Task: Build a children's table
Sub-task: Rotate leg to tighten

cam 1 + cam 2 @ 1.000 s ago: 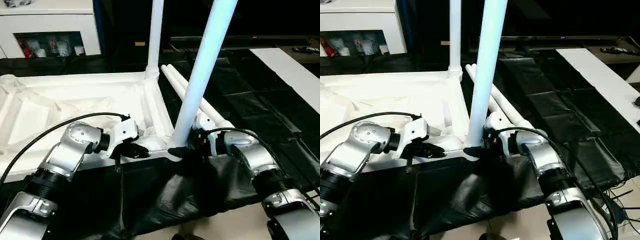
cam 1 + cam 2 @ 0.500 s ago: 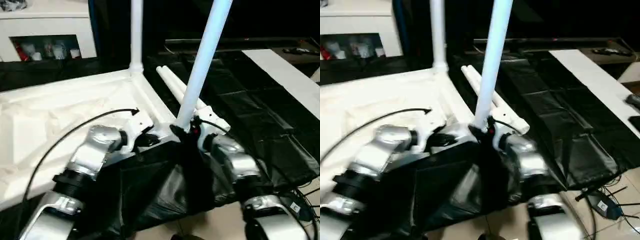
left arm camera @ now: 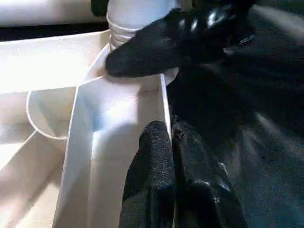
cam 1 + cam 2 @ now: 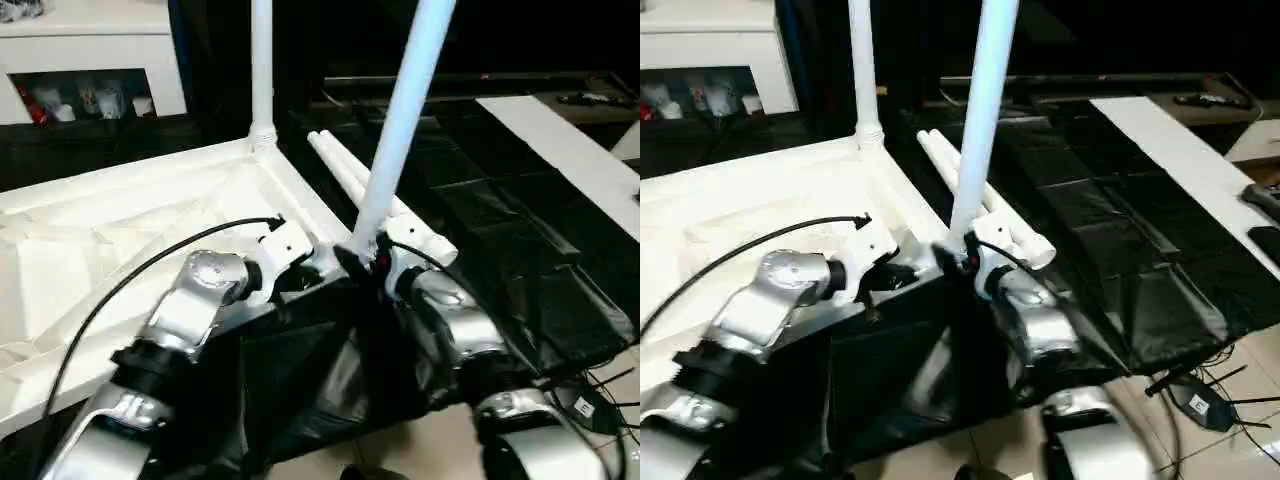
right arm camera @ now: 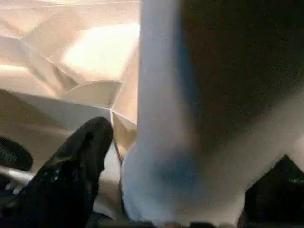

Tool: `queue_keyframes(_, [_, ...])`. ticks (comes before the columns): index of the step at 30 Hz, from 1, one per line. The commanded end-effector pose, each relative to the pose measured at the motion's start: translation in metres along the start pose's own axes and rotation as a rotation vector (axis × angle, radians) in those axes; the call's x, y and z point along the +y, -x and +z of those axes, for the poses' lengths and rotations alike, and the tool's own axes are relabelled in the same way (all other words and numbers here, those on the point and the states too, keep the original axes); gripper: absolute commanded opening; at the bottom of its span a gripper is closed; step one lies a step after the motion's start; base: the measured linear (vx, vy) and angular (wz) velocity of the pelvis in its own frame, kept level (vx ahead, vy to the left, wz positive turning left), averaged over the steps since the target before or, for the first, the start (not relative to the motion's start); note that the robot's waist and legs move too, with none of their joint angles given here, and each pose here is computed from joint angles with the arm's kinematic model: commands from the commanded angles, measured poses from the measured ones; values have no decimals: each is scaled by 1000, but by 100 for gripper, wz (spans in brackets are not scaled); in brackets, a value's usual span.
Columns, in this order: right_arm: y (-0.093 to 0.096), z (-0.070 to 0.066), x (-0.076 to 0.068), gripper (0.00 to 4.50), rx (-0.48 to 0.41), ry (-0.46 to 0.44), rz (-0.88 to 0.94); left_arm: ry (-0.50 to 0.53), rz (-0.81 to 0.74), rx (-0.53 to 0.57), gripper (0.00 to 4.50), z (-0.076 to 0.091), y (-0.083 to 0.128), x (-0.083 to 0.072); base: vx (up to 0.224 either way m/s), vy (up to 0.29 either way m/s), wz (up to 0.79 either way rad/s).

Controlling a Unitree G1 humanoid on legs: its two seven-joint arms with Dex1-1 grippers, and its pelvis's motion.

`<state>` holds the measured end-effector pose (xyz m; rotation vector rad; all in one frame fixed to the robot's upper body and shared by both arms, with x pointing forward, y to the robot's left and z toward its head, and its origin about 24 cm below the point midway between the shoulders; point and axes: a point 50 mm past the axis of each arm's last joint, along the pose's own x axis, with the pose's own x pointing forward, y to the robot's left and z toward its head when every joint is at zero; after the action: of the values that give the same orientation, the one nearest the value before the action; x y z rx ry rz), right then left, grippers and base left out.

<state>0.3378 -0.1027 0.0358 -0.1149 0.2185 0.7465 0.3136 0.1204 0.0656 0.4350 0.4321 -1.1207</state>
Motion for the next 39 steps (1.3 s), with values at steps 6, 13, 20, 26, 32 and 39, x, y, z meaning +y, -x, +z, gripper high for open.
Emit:
queue_keyframes(6, [15, 12, -5, 401, 18, 132, 224, -69, -214, 5, 0, -6, 6, -16, 0, 0, 0])
queue_keyframes(13, [26, 14, -4, 385, 78, 142, 471, -102, -307, 19, 0, -8, 19, -17, 0, 0, 0])
queue_keyframes(20, [26, 12, 1, 327, 127, 129, 571, -119, -342, 42, 0, -9, 21, -17, 0, 0, 0])
queue_keyframes(26, [26, 7, 11, 282, 95, 31, 602, -84, -316, 32, 0, -11, 19, -16, 0, 0, 0])
queue_keyframes(32, [8, 4, 10, 274, 34, -64, 331, -10, -150, 14, 0, -6, 3, -8, 0, 0, 0])
queue_keyframes(39, [-23, -5, 26, 272, 28, -234, -34, 75, 14, -37, 0, 17, -33, -12, 0, 0, 0])
